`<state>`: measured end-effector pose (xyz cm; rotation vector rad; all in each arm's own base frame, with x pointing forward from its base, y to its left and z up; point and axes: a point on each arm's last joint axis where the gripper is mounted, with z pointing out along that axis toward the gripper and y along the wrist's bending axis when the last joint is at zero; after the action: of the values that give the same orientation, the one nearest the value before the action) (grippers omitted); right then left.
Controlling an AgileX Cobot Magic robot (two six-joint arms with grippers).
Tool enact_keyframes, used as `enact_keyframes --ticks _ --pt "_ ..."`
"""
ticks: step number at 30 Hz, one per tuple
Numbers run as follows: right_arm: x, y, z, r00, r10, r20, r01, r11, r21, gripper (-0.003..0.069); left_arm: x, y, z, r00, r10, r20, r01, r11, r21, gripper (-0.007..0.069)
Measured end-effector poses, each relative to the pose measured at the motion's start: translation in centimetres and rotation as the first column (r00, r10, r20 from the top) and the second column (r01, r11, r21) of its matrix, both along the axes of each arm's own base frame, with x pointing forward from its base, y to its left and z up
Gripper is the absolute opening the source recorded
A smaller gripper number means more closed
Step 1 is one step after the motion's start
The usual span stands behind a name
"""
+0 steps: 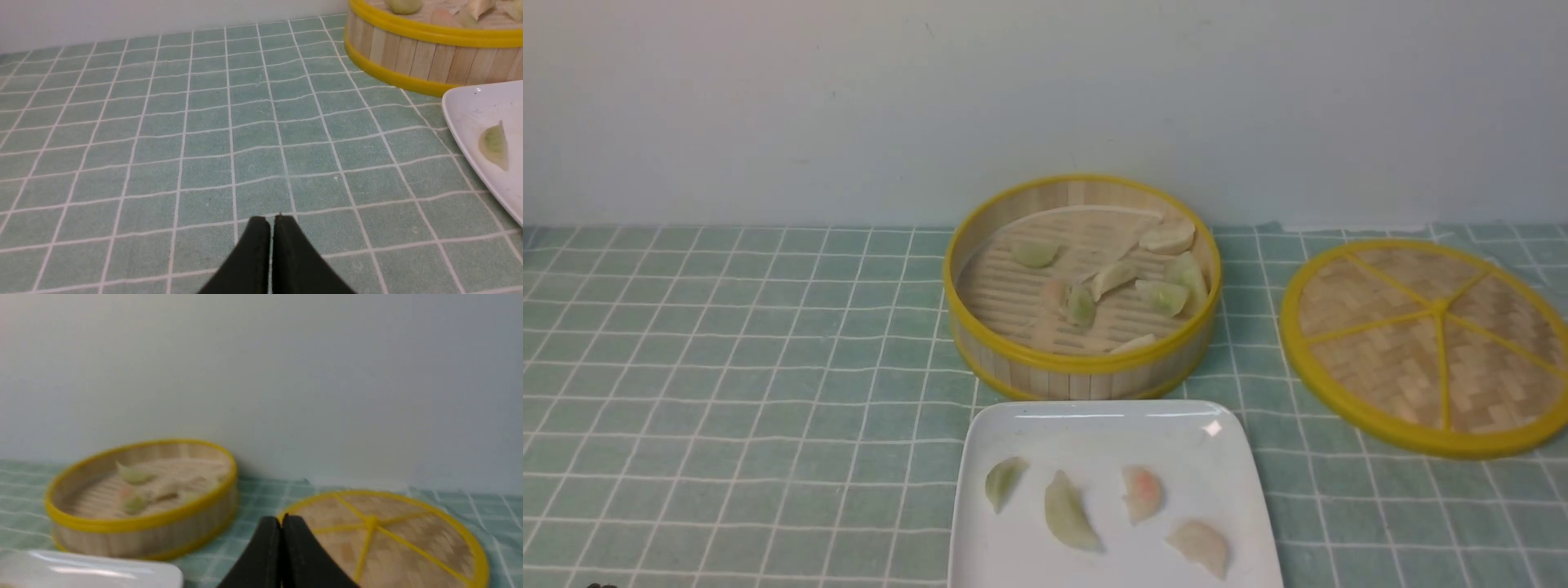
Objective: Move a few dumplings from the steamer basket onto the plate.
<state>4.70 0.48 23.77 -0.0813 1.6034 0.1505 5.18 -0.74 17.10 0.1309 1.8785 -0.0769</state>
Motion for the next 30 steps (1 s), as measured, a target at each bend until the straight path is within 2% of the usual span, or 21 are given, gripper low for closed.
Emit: enact_keyframes --ticks 4,8,30 --pt "0.8 -0.5 -4.8 0.985 -0.120 -0.126 0.117 0.993 -0.029 -0.0014 0.0 0.0 0.0 1.000 0.000 0.000 0.000 1.000 0.000 -0.0006" --pt "0.8 -0.9 -5.6 0.968 -0.191 -0.160 0.189 0.982 -0.029 -0.0014 0.0 0.0 0.0 1.000 0.000 0.000 0.000 1.000 0.000 -0.0006" --pt "0.8 -0.9 -5.6 0.966 -0.202 -0.160 0.200 0.979 -0.032 -0.0014 0.0 0.0 0.0 1.000 0.000 0.000 0.000 1.000 0.000 -0.0006"
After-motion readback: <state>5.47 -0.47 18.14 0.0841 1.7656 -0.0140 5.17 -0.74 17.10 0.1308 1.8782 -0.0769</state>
